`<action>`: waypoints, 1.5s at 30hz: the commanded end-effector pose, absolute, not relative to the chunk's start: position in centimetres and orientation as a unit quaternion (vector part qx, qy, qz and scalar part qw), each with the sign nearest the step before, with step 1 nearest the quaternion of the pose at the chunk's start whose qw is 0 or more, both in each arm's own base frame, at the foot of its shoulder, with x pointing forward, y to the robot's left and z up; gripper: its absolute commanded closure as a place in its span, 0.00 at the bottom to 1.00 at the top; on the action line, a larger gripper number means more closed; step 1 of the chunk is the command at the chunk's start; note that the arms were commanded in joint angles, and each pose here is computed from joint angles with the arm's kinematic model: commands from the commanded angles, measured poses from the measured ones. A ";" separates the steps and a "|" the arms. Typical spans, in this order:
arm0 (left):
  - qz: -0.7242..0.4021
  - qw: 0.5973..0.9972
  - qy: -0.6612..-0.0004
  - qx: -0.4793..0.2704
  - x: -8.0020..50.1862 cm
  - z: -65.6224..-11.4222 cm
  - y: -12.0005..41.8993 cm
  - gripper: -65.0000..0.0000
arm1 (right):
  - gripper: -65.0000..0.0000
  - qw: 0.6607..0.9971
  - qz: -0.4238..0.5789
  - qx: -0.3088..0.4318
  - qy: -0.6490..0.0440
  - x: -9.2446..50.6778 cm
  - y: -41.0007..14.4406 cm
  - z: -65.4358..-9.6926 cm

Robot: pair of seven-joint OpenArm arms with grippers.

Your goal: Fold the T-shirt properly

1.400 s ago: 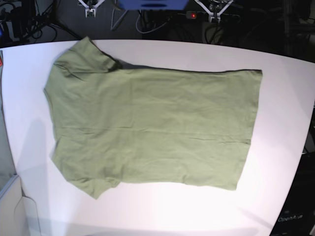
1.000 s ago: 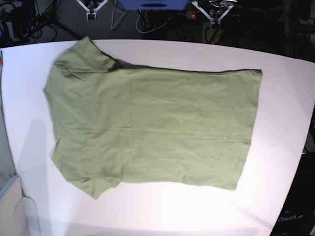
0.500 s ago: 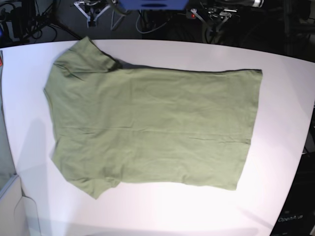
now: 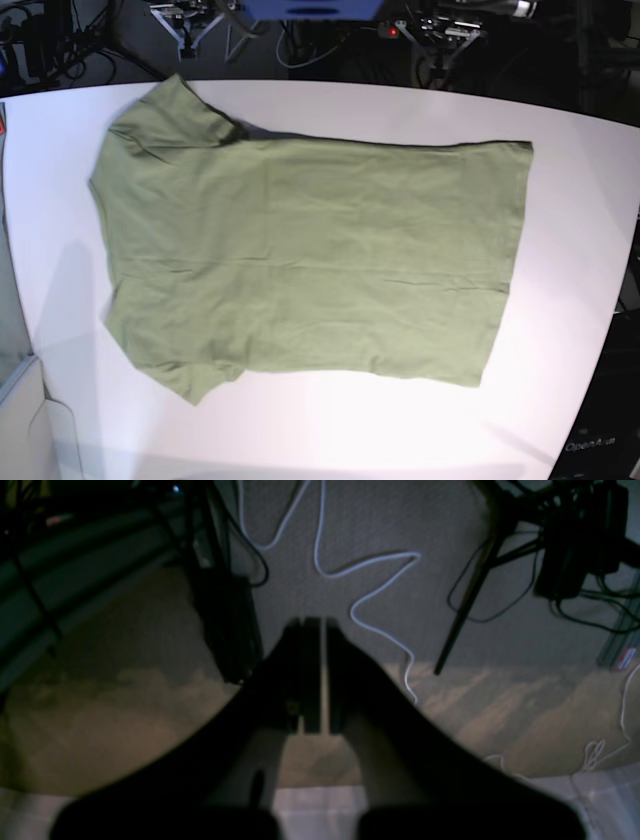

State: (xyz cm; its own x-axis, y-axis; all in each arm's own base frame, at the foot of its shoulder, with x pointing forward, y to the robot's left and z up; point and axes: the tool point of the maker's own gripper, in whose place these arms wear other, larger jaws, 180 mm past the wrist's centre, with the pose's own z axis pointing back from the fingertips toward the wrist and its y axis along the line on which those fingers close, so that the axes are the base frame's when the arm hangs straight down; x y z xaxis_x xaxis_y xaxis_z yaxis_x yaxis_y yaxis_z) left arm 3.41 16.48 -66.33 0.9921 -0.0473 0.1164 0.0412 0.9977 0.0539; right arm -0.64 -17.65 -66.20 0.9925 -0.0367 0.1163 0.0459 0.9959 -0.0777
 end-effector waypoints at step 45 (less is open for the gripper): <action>0.116 0.734 -0.669 0.023 22.0 -48.9 27.3 0.99 | 1.00 0.932 0.012 -0.048 -0.360 -8.7 -18.2 -56.9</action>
